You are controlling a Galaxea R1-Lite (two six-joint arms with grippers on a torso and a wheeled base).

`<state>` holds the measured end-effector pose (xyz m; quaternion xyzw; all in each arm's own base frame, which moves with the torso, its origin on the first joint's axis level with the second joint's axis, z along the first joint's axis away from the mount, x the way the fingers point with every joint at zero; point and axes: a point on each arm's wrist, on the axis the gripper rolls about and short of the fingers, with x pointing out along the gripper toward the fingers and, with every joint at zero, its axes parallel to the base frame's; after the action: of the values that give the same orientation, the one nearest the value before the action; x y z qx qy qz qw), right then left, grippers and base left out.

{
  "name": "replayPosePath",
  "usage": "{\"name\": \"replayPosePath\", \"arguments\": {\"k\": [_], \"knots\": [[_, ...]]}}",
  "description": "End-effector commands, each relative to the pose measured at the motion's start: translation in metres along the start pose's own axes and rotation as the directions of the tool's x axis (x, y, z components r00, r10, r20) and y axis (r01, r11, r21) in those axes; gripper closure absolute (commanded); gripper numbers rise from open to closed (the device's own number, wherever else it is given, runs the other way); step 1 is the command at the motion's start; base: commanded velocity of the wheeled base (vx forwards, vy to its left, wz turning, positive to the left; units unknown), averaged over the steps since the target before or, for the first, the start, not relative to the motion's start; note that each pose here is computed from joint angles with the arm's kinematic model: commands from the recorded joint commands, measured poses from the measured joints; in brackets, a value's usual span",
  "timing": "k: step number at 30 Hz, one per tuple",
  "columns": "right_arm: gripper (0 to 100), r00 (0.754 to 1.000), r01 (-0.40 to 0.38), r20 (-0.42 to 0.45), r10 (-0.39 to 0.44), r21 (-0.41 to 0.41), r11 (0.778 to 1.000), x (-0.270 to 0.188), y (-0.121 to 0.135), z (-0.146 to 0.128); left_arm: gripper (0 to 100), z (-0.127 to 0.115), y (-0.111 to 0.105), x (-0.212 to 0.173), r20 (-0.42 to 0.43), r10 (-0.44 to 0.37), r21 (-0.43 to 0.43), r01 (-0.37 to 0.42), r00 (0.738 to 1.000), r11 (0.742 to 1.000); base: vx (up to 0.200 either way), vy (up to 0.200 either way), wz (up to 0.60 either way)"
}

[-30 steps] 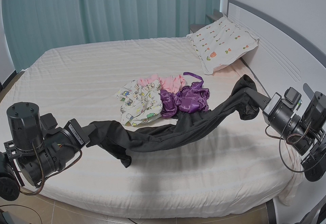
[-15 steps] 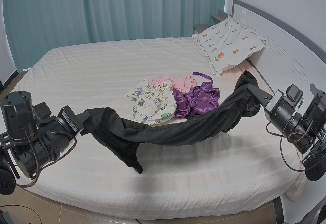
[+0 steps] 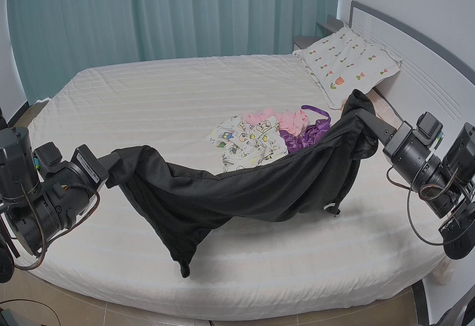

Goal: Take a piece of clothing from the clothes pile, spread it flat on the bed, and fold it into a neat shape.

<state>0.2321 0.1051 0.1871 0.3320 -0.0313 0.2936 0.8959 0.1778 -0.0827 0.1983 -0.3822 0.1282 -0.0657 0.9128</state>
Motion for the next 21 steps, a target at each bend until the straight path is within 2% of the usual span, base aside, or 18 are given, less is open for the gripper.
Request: {"name": "replayPosePath", "arguments": {"k": [1, 21], "knots": [[100, 1.000, -0.015, 0.004, 0.015, -0.008, 1.000, 0.003, 0.003, 0.001, 100, 0.003, -0.001, -0.002, 0.015, -0.007, -0.005, 0.007, 1.000, 1.000, 0.000, 0.200, 0.00], [100, 0.997, -0.081, 0.018, 0.081, -0.002, 0.997, 0.014, 0.019, 0.003, 100, 0.014, -0.004, -0.004, 0.060, -0.019, -0.017, 0.020, 0.998, 1.000, 0.000, 0.200, 0.00]]}}
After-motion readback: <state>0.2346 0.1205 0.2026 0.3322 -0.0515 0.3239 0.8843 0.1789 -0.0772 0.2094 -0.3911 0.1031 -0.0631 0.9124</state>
